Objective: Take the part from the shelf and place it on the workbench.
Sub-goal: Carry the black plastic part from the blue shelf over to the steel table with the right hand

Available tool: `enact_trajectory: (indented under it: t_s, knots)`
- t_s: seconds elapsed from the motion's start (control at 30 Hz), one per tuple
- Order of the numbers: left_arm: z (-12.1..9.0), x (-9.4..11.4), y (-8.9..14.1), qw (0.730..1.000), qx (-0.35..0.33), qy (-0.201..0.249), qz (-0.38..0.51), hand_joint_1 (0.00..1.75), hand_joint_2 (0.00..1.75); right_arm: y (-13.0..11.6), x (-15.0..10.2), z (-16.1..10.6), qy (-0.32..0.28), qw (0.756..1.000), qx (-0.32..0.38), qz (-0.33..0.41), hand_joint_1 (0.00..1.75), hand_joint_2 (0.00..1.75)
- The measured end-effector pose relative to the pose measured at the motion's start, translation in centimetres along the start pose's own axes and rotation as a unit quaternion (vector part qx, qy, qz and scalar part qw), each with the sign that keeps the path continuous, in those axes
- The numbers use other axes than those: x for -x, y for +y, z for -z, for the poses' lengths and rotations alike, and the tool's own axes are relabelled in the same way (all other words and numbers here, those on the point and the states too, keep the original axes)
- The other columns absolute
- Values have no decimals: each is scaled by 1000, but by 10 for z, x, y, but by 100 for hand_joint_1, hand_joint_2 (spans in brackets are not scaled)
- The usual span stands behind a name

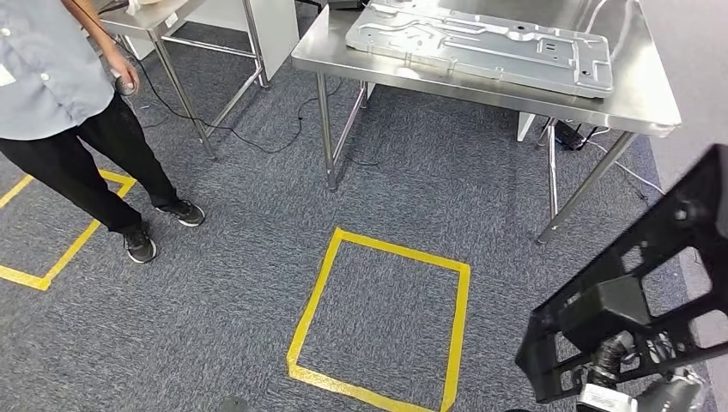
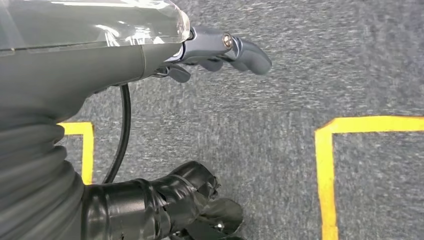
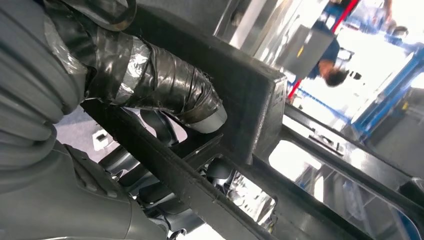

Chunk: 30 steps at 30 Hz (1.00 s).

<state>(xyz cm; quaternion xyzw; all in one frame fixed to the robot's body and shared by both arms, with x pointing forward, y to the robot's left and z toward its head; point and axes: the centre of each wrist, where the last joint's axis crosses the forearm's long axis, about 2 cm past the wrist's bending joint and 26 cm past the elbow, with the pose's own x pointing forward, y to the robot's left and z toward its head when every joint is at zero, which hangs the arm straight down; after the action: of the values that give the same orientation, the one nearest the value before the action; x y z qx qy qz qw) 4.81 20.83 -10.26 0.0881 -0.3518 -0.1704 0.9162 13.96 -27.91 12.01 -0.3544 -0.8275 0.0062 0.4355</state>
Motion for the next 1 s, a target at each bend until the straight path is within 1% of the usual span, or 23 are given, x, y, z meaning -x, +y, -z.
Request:
enact_trajectory:
  t_s: [0.3,0.53,0.7,1.0]
  knots:
    - [-1,2,0,1000,6,-2,-4,0,175,0,5,-1,3,1000,-25,-8,175,175]
    - [0,2,0,1000,15,-5,-9,0,175,6,5,-2,-4,999,-41,-10,175,175]
    - [0,3,1,1000,18,-7,-11,0,175,11,3,-1,-7,999,-40,-6,175,175]
    - [-1,6,4,1000,19,-5,-10,0,175,16,1,-3,4,999,-37,3,175,175]
